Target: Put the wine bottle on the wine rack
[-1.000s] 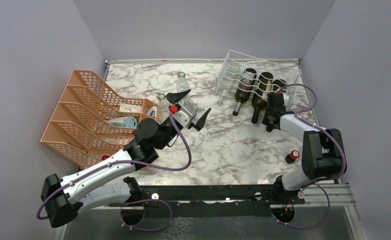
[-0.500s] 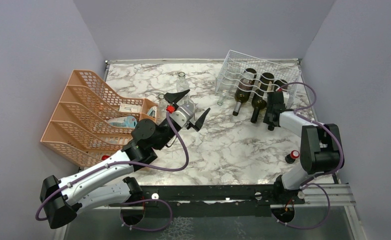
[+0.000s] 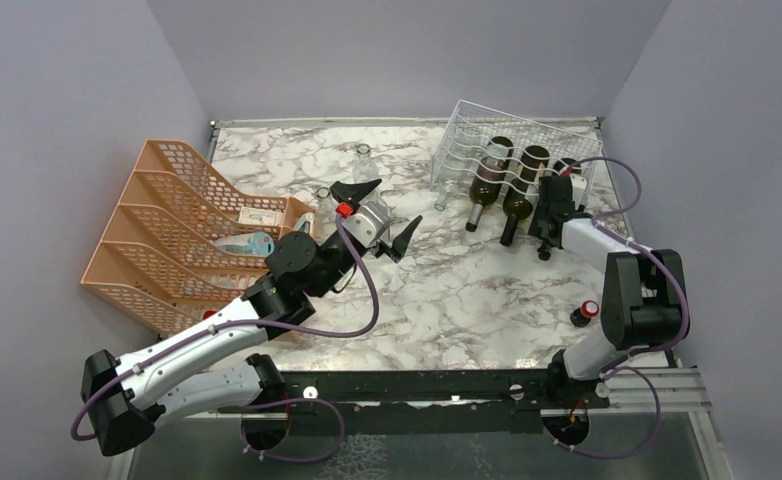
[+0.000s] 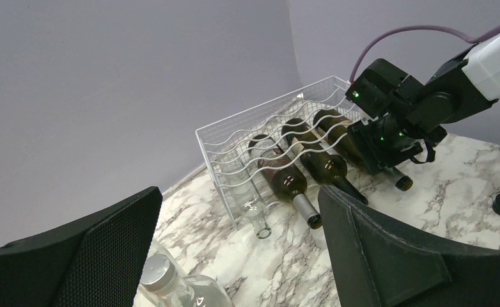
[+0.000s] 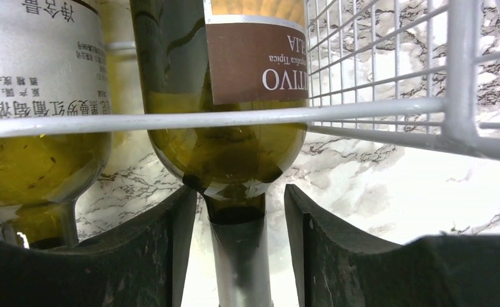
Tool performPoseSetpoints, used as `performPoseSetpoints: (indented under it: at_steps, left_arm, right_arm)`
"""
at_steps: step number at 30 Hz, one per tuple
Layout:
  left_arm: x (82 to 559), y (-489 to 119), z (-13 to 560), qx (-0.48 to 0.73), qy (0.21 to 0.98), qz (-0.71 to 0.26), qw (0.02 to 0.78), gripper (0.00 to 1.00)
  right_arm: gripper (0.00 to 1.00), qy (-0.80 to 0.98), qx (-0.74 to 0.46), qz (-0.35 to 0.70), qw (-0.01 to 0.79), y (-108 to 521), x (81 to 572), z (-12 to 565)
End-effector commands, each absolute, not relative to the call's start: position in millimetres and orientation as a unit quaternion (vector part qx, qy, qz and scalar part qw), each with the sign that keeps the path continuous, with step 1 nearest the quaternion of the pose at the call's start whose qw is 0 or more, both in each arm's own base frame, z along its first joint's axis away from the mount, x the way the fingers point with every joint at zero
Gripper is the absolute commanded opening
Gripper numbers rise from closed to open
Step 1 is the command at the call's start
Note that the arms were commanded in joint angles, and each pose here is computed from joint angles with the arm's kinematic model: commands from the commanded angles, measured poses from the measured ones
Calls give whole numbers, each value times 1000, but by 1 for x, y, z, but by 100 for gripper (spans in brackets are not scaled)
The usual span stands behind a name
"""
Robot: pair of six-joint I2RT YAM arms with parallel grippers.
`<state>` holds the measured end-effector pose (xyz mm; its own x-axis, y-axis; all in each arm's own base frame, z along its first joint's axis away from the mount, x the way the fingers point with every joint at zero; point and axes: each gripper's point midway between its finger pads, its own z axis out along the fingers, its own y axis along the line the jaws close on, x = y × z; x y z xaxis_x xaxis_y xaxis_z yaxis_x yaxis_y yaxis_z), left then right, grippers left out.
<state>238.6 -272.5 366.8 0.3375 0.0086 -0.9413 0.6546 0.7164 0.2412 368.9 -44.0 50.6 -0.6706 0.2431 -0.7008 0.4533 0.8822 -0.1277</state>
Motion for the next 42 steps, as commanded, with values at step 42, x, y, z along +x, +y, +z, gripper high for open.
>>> performPoseSetpoints:
  at_steps: [42]
  left_arm:
    - [240,-156,384,132,668,-104,725,99]
  right_arm:
    - [53,827,-126,309,452,252,314,249]
